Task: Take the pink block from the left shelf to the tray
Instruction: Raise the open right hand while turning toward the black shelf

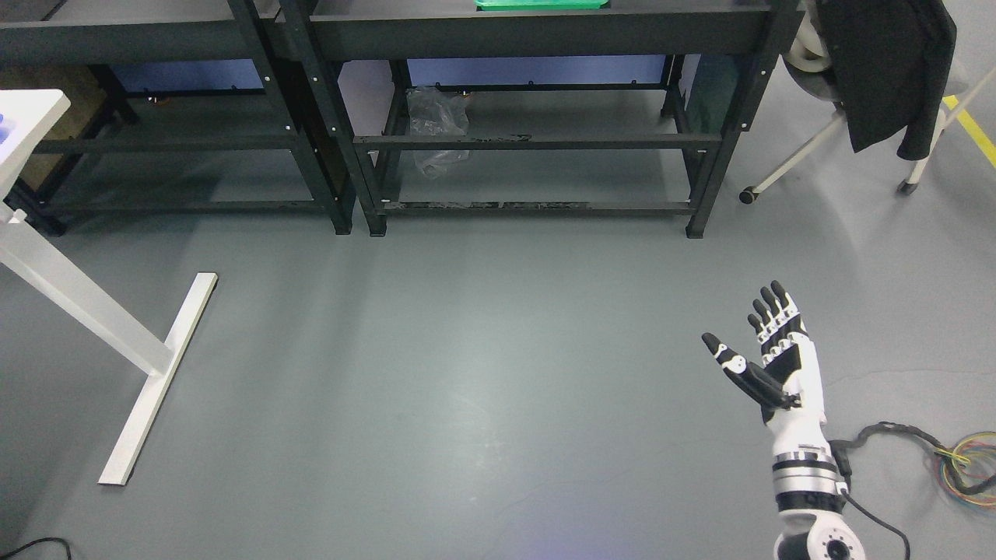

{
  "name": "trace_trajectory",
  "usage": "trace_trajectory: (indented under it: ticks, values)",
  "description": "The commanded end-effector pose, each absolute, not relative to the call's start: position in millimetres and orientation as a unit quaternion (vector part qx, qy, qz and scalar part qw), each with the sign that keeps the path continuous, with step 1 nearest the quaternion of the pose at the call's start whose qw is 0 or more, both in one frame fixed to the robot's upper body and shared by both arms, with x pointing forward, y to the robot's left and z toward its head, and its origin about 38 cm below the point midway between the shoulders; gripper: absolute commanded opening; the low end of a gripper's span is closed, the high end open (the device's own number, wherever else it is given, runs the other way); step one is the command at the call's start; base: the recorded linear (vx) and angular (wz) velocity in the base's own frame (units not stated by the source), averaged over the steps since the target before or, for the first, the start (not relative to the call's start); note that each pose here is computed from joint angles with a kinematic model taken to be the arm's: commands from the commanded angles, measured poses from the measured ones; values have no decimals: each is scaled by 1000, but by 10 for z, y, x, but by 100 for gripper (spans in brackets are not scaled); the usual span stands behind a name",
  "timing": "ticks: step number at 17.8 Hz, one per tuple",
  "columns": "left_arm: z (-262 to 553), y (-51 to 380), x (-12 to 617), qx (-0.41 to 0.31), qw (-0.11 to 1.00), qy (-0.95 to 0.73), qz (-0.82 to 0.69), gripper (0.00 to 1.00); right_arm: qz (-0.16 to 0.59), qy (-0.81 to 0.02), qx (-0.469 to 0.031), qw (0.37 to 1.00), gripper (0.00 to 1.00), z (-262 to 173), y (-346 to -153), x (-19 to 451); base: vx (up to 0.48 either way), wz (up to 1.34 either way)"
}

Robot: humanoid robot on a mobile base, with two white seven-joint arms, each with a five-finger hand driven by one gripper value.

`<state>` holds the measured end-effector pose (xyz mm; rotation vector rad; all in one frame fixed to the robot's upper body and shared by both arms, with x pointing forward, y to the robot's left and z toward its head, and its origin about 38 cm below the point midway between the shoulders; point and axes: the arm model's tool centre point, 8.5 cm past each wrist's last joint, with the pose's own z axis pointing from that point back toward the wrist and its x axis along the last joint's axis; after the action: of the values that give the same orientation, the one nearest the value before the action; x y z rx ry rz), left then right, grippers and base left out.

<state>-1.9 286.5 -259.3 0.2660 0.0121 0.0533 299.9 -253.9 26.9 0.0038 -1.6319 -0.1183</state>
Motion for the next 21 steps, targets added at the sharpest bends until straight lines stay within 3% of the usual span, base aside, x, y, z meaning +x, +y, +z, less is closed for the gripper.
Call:
trace_trajectory:
  ticks: [1,8,11,13,16,18,21]
  values:
    - [-2580,2972,230,140,990,-18,28,100,-48,-729,-6,683,99,295,-2621,2986,0,0]
    - [-2580,2972,230,140,990,-18,28,100,-45,-730,-2,682,99,296,-2583,2987,0,0]
    - [-2580,2972,230,140,990,-18,28,100,-32,-759,-13,651,99,392,-2569,2975,0,0]
    - [-2580,2972,230,140,990,-18,28,100,40,-761,-72,644,99,422,-2527,3001,0,0]
    - [-2580,2972,230,140,990,-18,28,100,136,-763,-243,584,99,608,-2522,3012,7,0]
    - [-2580,2972,230,140,990,-18,28,100,186,-751,-285,566,99,641,-2485,3022,35,10]
    - [-2580,2972,230,140,990,-18,28,100,232,-731,-331,551,99,694,-2622,3109,121,61]
